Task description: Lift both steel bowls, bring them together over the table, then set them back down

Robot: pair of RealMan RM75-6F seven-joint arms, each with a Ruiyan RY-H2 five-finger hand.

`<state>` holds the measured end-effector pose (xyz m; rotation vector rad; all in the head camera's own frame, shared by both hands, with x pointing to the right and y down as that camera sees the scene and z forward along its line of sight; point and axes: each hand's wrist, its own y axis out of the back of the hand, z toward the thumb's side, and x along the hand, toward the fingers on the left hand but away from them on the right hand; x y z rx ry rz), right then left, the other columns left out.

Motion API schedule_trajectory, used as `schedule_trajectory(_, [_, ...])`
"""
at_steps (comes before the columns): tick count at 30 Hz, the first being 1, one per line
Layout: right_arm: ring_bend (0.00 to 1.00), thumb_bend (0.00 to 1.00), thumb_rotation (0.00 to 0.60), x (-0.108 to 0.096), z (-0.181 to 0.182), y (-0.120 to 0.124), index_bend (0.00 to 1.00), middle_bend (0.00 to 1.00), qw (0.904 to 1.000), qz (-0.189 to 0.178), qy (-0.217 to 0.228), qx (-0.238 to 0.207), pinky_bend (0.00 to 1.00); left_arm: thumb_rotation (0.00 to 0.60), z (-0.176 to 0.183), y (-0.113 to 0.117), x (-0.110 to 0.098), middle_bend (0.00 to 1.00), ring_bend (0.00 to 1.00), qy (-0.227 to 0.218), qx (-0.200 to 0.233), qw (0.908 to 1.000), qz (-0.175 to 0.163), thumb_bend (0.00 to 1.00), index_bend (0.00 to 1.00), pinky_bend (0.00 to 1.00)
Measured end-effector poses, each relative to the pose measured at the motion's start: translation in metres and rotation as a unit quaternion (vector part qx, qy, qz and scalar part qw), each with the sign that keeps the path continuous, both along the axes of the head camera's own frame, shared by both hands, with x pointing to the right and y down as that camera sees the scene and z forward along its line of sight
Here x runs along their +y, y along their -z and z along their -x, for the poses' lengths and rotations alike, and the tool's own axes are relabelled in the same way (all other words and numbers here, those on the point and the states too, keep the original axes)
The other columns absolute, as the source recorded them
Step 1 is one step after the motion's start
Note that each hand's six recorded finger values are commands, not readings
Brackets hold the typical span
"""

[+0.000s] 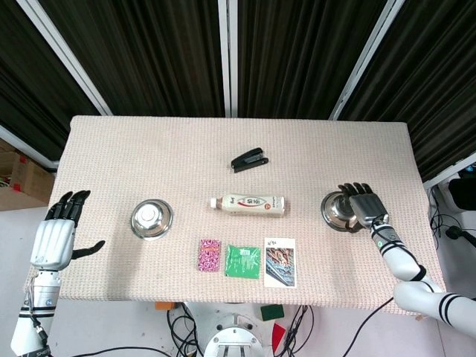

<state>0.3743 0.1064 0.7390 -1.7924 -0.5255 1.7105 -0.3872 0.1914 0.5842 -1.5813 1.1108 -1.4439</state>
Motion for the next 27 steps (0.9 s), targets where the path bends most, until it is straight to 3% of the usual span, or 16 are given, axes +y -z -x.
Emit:
schedule_trajectory(3, [0.27,0.08,0.600,-0.001,0.000,0.000,0.43,0.37,0.9999,-0.012,0.006,0.004,0.30,0.541,0.000,0.000,0.000,0.10,0.05,0.000,0.000,1.0000,0.000,0.00,0.07,0.20])
schedule_trajectory(6, [0.33,0.11,0.600,0.000,-0.001,-0.001,0.55,0.43,0.9999,-0.007,0.006,0.006,0.37,0.540,0.000,-0.001,-0.001,0.10,0.05,-0.001,0.001,1.0000,0.001,0.00,0.07,0.20])
schedule_trajectory(11, [0.39,0.15,0.600,0.001,-0.002,0.000,0.63,0.49,1.0000,-0.007,0.003,0.002,0.43,0.540,0.000,-0.002,-0.001,0.10,0.05,-0.001,0.001,1.0000,0.003,0.00,0.07,0.20])
schedule_trajectory(15, [0.46,0.17,0.600,-0.004,-0.002,0.009,0.72,0.55,0.9993,-0.035,-0.006,-0.013,0.50,0.538,-0.001,-0.002,-0.001,0.10,0.05,-0.003,0.001,1.0000,0.003,0.00,0.07,0.20])
schedule_trajectory(20, [0.50,0.18,0.600,-0.013,-0.005,0.028,0.75,0.58,0.9945,-0.074,-0.047,-0.057,0.55,0.539,0.000,-0.001,-0.002,0.10,0.05,-0.002,-0.001,1.0000,0.002,0.00,0.07,0.20])
schedule_trajectory(23, [0.50,0.18,0.600,-0.023,-0.010,0.047,0.76,0.59,0.9838,-0.112,-0.092,-0.105,0.56,0.539,-0.001,-0.001,-0.002,0.10,0.05,-0.003,0.001,1.0000,0.001,0.00,0.07,0.20])
schedule_trajectory(26, [0.51,0.18,0.600,-0.031,-0.012,0.064,0.76,0.59,0.9631,-0.145,-0.149,-0.171,0.56,0.537,-0.005,-0.004,-0.003,0.10,0.05,-0.005,0.013,0.9999,0.004,0.00,0.07,0.20])
schedule_trajectory(27, [0.51,0.18,0.600,-0.033,-0.012,0.069,0.76,0.59,0.9508,-0.155,-0.175,-0.203,0.56,0.535,-0.007,-0.005,-0.003,0.10,0.05,-0.007,0.018,0.9998,0.007,0.00,0.07,0.20])
